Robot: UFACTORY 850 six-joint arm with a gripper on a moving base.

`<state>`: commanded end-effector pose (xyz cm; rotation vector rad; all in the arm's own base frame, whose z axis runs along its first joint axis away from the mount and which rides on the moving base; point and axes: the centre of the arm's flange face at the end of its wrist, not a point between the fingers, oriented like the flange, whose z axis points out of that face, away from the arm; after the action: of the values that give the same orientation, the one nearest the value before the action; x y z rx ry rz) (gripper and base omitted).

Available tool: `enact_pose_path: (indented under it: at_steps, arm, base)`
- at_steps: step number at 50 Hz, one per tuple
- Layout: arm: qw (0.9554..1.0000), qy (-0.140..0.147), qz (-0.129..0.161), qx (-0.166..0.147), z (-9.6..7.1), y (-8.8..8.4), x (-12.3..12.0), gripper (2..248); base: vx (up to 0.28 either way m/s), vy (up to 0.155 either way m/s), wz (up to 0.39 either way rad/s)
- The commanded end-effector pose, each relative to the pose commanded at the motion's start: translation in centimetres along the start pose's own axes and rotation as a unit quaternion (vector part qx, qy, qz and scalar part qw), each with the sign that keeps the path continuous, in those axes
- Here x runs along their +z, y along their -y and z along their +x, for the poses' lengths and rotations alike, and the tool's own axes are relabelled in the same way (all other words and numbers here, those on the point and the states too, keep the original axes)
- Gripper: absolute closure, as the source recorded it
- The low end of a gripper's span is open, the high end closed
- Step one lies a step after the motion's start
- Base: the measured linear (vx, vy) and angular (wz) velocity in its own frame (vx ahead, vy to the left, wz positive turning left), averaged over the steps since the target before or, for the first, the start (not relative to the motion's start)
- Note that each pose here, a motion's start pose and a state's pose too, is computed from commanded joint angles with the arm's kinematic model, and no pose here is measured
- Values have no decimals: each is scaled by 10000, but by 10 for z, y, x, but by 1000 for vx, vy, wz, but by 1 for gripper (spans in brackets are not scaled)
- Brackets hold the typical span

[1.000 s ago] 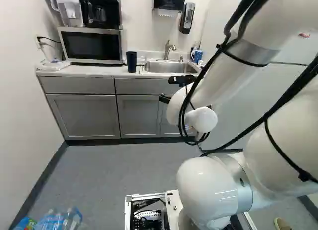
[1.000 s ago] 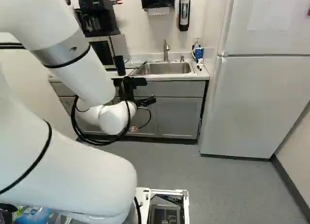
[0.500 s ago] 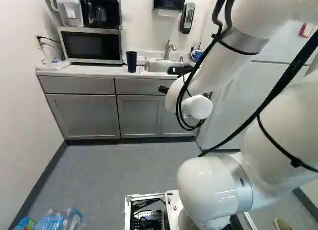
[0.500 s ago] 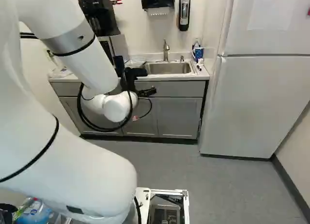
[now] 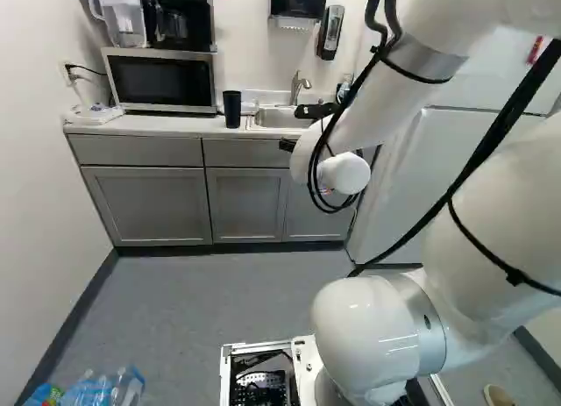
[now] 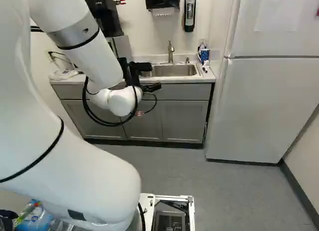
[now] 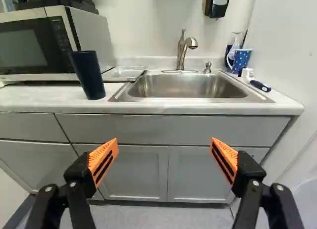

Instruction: Rinse the cup and place it in the tray

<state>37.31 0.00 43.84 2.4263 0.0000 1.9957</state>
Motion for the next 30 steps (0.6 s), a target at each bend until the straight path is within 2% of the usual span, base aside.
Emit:
enact_pose_path:
  at_steps: [30]
  arm:
    - [10000, -62, 0, 0, 31, 0, 20, 3]
  base:
    - [0, 0, 0]
